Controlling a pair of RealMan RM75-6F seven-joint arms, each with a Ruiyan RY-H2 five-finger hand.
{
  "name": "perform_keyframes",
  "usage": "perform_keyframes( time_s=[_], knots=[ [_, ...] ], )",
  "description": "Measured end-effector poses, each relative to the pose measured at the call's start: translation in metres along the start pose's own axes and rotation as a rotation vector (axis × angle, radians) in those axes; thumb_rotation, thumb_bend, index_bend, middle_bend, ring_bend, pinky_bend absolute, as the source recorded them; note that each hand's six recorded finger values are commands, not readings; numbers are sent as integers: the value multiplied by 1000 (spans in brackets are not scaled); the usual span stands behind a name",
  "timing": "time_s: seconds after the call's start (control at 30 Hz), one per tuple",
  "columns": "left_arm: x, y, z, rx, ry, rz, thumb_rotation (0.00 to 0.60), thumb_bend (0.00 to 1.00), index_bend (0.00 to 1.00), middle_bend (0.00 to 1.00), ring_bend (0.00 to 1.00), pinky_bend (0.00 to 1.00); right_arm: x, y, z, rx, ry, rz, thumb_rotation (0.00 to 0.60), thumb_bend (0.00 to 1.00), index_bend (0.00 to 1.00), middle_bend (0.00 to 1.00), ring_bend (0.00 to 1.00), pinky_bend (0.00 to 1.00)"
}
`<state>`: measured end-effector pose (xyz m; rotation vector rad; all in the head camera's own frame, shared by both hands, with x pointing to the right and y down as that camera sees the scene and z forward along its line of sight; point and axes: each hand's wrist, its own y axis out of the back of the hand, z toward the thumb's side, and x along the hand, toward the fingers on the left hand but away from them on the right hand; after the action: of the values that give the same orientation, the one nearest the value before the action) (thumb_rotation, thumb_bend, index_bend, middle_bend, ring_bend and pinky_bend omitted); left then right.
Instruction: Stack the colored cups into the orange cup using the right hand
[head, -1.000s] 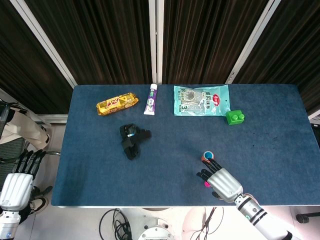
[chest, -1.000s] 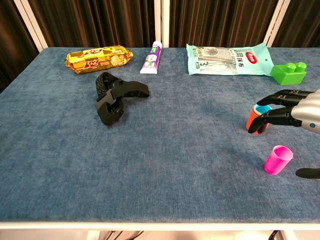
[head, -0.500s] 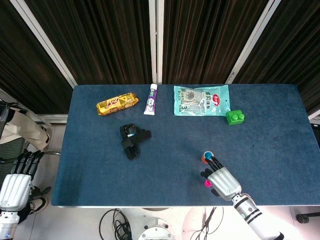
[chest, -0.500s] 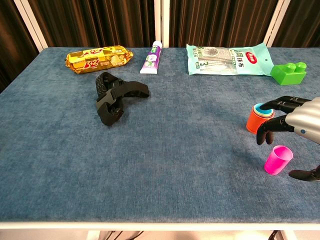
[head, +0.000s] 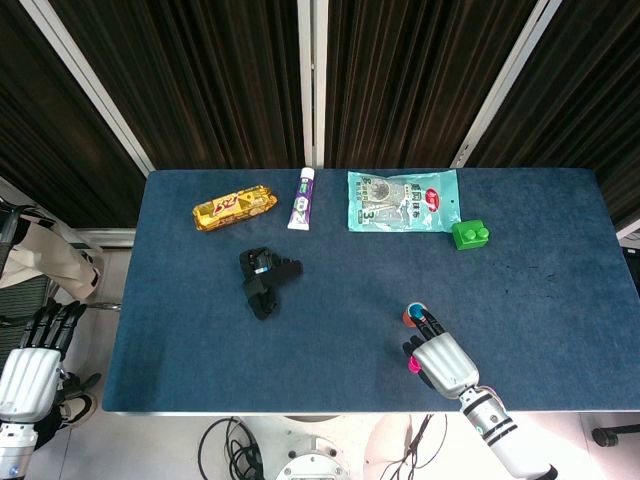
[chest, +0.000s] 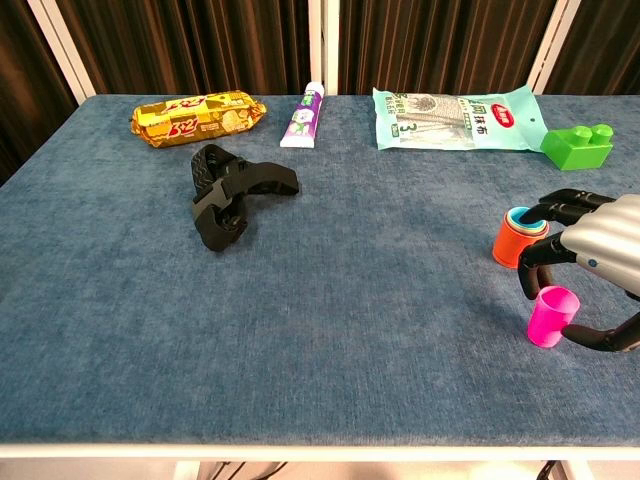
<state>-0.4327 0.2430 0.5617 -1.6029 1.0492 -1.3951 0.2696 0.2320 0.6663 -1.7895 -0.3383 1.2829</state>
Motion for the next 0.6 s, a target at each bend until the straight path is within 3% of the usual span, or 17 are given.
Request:
perform_keyframes(
  time_s=[0.3,0.6],
  knots=[
    [-1,0,0,0,-1,1,600,0,30,46,0,0,0,6,0,-15,-1,-35,600,256,538,507,145,0],
    [1,1,3,3,-11,0,600,0,30,45,0,0,-1,37,-12,-60,-34,-125,600,257,543,513,145,0]
  ],
)
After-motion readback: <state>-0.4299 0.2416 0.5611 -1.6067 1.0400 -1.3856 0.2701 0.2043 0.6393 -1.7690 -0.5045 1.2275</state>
